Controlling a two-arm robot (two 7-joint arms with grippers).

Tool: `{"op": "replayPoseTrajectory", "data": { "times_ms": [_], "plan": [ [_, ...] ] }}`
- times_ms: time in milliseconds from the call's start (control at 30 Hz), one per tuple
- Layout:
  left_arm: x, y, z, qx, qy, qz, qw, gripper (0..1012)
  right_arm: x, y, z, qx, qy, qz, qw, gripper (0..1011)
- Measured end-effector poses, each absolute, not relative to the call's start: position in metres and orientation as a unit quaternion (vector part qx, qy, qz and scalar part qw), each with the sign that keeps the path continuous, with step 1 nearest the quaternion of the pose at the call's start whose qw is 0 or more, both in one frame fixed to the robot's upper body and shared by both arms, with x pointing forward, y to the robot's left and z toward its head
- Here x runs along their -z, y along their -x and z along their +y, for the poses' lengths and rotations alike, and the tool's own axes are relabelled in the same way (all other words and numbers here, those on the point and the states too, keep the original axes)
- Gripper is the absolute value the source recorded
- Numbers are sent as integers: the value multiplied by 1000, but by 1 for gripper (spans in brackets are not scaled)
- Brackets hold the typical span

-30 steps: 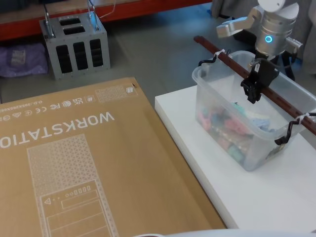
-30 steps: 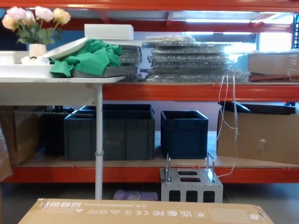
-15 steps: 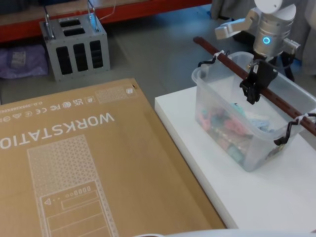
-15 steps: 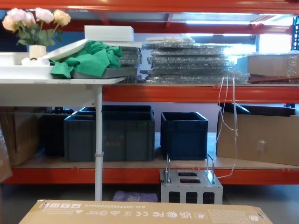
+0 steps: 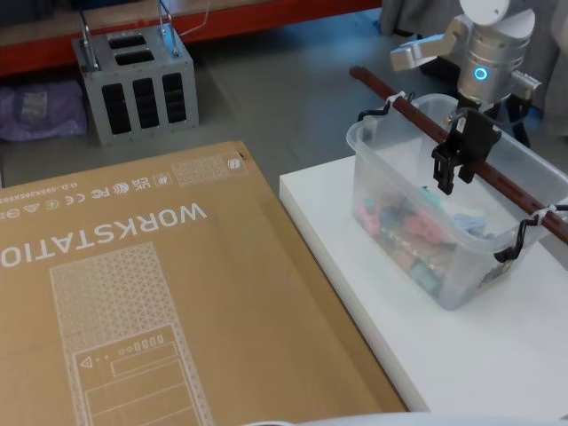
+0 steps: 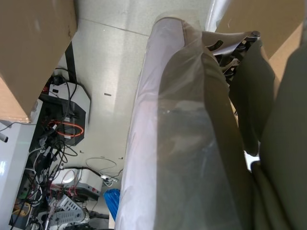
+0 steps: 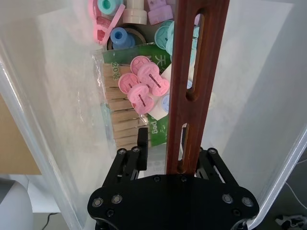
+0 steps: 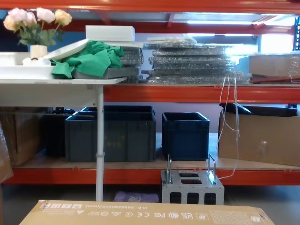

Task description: Use one hand to grasp the basket and place it at the designated location.

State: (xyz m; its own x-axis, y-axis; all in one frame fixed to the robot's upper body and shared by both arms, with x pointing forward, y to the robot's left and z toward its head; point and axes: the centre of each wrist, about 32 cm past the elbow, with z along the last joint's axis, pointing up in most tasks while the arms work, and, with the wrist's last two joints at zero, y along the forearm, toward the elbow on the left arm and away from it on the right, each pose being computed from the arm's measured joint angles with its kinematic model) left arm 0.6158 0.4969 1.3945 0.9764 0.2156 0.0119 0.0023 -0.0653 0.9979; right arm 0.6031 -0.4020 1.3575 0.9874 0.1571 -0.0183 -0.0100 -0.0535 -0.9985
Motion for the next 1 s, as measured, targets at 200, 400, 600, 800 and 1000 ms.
{"op": "replayPoseTrajectory", "data": {
  "times_ms": [200,400,600,800,1000],
  "plan": [
    [-1394,-616,497,-78,-726,75,679,0,-1358,-602,-403,-55,723,-50,687,572],
    [-1394,-616,497,-78,-726,75,679,0,-1359,-600,-406,-51,724,-48,687,770],
    [-1394,-616,497,-78,-726,75,679,0,-1359,-599,-407,-49,726,-48,685,934],
    [-1394,-616,497,-78,-726,75,679,0,-1360,-596,-410,-45,727,-45,684,1000],
    [-1394,-616,497,-78,-726,75,679,0,-1360,-595,-412,-43,727,-44,684,1000]
  ]
}}
